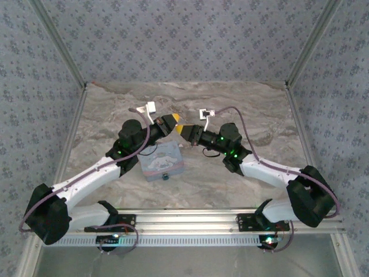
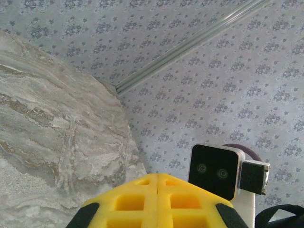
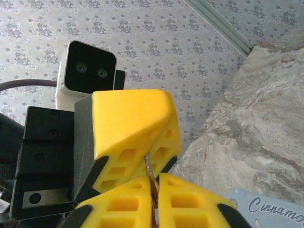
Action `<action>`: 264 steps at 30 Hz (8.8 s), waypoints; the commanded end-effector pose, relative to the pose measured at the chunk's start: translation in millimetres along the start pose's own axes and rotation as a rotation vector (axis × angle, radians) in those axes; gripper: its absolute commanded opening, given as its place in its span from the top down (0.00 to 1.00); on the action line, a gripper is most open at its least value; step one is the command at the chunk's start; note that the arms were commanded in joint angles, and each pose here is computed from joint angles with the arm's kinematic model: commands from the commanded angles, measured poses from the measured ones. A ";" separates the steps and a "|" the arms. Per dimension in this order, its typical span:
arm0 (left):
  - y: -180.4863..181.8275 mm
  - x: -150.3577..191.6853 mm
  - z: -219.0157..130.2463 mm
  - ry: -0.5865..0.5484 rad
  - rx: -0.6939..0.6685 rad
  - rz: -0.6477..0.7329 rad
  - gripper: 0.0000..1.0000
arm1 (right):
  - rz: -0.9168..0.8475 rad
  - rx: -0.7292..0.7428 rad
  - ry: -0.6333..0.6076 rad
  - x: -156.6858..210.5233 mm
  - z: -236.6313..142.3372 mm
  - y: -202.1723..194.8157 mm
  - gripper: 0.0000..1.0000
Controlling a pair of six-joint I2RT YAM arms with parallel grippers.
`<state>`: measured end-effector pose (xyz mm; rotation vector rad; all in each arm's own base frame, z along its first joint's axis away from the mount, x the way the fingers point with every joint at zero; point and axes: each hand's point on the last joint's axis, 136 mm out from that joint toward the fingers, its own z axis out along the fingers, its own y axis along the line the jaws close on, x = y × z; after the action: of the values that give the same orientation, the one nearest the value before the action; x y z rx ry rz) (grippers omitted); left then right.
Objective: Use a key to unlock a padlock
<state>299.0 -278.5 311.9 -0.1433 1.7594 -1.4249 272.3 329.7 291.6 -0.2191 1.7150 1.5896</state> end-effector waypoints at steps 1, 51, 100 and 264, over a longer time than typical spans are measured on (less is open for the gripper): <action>-8.3 -5.7 -2.8 -0.033 0.023 0.010 1.00 | -0.012 -0.005 -0.018 -4.6 -3.1 6.7 0.96; 190.4 82.4 -66.1 0.607 -0.987 0.436 0.06 | -0.231 0.529 0.120 7.8 -81.7 -55.5 1.00; 107.7 23.5 -4.7 0.333 -0.396 0.706 0.02 | -0.025 0.479 0.213 28.7 -62.7 -138.2 1.00; 125.9 142.4 12.5 0.640 -0.325 -0.224 0.81 | -0.607 0.625 0.220 115.9 -74.9 -147.9 1.00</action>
<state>266.8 -313.4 107.7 -0.0963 2.6166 -1.3432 246.5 274.4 95.4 -0.5647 1.9926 0.5741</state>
